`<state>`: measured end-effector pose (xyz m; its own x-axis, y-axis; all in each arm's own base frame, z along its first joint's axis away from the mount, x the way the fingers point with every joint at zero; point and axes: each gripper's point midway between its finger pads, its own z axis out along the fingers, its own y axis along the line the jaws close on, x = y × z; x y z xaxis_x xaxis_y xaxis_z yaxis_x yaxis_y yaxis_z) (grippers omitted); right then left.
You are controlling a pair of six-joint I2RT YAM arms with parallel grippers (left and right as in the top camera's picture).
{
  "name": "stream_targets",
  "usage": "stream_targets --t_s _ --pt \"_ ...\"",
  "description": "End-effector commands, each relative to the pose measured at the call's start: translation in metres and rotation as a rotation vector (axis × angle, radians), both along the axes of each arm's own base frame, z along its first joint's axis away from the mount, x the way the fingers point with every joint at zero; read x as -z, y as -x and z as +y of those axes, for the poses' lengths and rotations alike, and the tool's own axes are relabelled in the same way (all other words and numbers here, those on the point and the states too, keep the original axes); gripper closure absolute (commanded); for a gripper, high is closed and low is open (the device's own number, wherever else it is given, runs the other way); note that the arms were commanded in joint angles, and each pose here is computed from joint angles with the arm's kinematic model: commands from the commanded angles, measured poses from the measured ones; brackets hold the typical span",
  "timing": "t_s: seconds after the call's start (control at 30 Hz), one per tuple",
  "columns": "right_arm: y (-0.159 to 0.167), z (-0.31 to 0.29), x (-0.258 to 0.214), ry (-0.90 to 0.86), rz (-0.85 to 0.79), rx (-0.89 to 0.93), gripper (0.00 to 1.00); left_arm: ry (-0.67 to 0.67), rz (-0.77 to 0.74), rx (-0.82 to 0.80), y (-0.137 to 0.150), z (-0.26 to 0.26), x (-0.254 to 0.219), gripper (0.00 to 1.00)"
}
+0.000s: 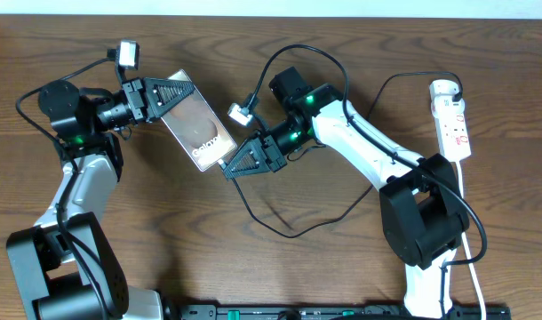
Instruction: Plug charger to phone and switch on socket
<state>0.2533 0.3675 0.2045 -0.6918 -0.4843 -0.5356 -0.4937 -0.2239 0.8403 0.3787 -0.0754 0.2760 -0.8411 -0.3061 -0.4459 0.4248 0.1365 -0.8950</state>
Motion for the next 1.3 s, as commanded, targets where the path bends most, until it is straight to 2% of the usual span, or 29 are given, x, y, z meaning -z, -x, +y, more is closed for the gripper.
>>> stream_targets --t_s 0.0,1.27 --pt "0.0001 0.0005 -0.0083 -0.027 -0.004 -0.004 0.99 0.0 0.016 0.033 0.0069 -0.0048 0.0009 0.93" --pt "-0.009 -0.0052 -0.0106 -0.044 -0.009 0.017 0.99 0.01 0.043 0.033 0.0069 -0.0048 0.0009 0.93"
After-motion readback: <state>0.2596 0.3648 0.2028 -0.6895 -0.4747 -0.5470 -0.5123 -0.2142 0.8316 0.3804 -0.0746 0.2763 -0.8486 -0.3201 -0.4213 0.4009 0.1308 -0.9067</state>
